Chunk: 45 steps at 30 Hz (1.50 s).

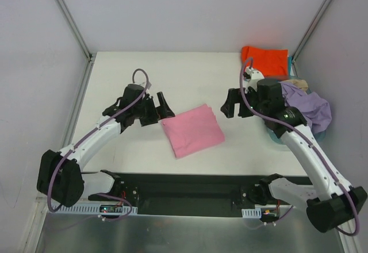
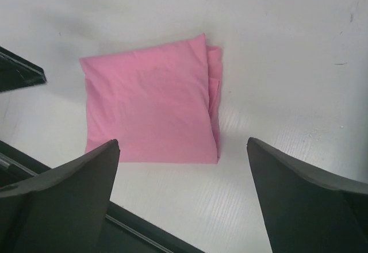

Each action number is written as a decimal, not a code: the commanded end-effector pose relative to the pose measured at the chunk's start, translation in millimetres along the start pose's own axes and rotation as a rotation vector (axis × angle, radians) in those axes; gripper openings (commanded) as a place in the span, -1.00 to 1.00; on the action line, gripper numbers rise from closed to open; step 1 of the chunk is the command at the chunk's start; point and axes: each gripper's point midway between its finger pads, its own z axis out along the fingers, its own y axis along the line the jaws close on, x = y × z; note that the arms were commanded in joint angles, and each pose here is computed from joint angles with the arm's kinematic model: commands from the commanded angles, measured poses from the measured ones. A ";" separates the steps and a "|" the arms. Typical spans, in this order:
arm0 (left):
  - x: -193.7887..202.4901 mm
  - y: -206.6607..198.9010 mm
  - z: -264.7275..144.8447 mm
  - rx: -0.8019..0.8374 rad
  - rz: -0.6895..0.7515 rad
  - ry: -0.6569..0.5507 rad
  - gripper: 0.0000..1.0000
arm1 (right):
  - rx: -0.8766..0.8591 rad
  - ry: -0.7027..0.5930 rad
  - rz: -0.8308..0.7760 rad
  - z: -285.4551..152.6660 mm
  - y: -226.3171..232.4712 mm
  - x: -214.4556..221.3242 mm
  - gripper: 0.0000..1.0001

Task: Fold and stack the t-shirts
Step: Fold the tshirt, then neatly place the folded tshirt to the corner

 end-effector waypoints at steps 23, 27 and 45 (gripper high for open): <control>2.1 104.3 -37.7 -0.329 -0.134 -0.095 0.99 | 0.126 0.680 -0.149 182.8 -18.7 129.9 0.81; 0.1 107.6 -37.6 -0.345 -0.144 -0.102 0.98 | 0.129 0.742 -0.140 184.8 -13.9 153.8 0.73; -2.0 128.7 -38.4 -0.451 -0.196 -0.136 0.99 | 0.229 0.434 -0.369 223.4 -15.4 67.9 -0.99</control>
